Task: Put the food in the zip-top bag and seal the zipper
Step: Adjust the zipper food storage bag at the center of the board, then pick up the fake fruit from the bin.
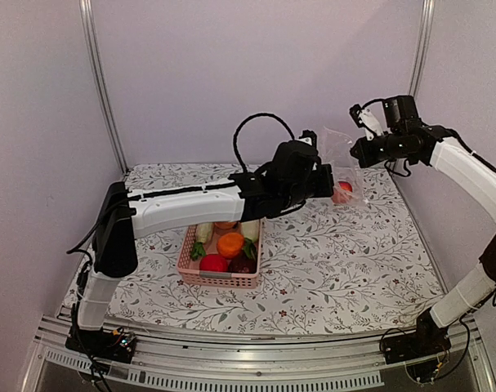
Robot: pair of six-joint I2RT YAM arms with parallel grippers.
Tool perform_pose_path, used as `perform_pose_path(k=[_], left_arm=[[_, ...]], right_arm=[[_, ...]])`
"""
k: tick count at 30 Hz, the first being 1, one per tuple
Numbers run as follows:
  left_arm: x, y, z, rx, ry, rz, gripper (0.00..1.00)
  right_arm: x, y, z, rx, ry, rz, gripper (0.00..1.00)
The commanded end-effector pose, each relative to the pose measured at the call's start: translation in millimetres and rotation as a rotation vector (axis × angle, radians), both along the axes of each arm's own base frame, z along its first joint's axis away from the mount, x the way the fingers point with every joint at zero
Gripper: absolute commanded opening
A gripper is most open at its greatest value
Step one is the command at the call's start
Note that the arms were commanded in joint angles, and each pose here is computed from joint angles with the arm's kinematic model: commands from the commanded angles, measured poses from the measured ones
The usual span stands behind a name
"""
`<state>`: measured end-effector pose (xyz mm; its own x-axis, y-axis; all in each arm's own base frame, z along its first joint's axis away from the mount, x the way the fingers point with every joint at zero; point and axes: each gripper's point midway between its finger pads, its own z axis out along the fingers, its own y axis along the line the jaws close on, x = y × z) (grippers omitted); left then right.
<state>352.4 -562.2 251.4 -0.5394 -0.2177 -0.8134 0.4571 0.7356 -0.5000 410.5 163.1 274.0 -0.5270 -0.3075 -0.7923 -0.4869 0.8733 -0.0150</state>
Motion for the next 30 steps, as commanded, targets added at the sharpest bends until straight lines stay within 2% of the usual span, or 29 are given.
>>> perform_pose_path(k=[1,2,4,6,8,12,13,16,18,21,25,27,30], left_arm=[[-16,-7,94,-0.125,-0.219,-0.022,0.00],[-12,-9,81,-0.093,-0.171,-0.026,0.00],[-7,-18,55,-0.064,-0.106,-0.055,0.00],[-5,-21,40,-0.061,-0.084,-0.066,0.00],[-1,-20,37,-0.072,-0.079,-0.058,0.00],[9,-20,59,-0.135,-0.133,-0.076,0.00],[10,-21,65,-0.145,-0.155,-0.091,0.08],[8,-22,74,-0.125,-0.205,-0.149,0.44],[1,-19,74,-0.074,-0.232,-0.186,0.57],[-20,-4,76,-0.017,-0.272,-0.253,0.67],[-56,41,67,0.022,-0.299,-0.282,0.75],[-63,73,63,0.036,-0.285,-0.238,0.81],[-56,116,50,0.124,-0.253,-0.115,0.86]], right_arm=[[43,-67,76,-0.160,-0.247,-0.342,0.00],[56,-78,68,-0.204,-0.222,-0.373,0.00],[65,-81,73,-0.141,-0.210,-0.343,0.00],[57,-66,83,-0.072,-0.237,-0.286,0.00],[45,-45,84,-0.063,-0.232,-0.229,0.00],[37,-23,46,-0.079,-0.144,-0.143,0.00],[36,-23,39,-0.080,-0.132,-0.141,0.00],[34,-24,29,-0.086,-0.111,-0.139,0.00],[34,-25,26,-0.085,-0.107,-0.139,0.00],[38,-32,28,-0.083,-0.107,-0.157,0.00],[50,-61,60,-0.069,-0.154,-0.220,0.00],[50,-71,66,-0.058,-0.179,-0.233,0.00],[36,-59,50,-0.135,-0.074,-0.166,0.00]])
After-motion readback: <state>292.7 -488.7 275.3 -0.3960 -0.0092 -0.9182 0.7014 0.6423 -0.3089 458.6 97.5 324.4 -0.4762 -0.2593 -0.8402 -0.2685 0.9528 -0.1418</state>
